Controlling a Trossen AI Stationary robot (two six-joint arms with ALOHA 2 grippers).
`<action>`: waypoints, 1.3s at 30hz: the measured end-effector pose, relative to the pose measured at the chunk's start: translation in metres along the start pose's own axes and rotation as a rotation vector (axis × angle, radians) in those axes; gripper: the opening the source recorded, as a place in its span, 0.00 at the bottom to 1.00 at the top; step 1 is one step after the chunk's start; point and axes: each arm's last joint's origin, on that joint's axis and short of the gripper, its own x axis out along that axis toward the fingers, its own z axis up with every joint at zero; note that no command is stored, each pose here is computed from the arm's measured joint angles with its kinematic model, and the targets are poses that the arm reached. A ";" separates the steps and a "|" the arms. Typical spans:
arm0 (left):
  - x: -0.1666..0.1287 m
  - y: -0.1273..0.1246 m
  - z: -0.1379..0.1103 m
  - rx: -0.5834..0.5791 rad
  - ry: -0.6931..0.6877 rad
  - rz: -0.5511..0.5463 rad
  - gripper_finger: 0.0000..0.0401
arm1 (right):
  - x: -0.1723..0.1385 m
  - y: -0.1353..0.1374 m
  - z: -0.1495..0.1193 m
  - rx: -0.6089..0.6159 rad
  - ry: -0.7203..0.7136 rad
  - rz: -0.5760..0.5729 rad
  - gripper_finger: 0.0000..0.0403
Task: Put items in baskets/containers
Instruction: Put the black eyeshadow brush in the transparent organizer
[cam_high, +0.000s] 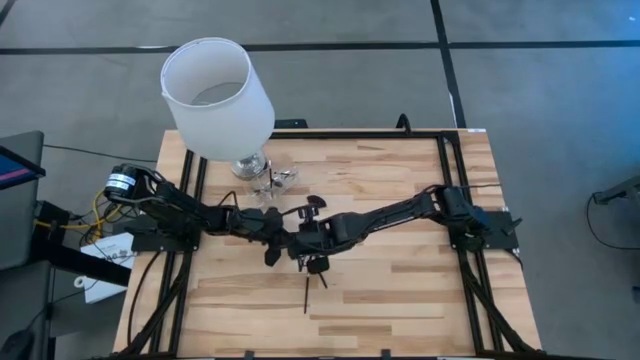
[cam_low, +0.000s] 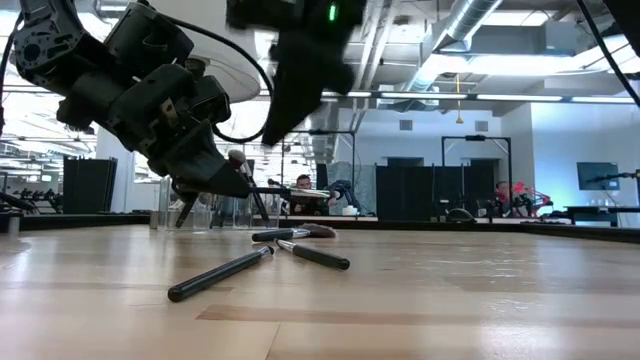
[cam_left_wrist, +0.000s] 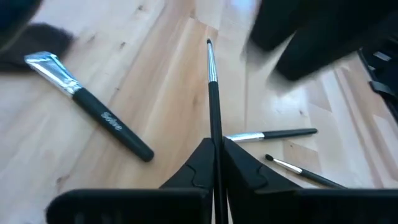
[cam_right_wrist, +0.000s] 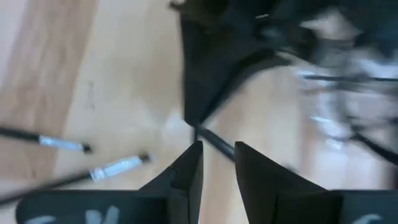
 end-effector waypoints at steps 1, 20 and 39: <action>0.000 0.000 0.000 0.000 -0.005 0.009 0.04 | -0.012 -0.002 0.004 -0.013 0.025 -0.030 0.21; -0.065 -0.018 0.047 0.208 -0.316 -0.137 0.04 | -0.190 -0.008 -0.046 0.246 -0.165 -0.277 0.21; -0.099 -0.019 0.053 0.387 -0.558 -0.126 0.04 | -0.025 -0.030 -0.125 0.440 -1.250 -0.038 0.21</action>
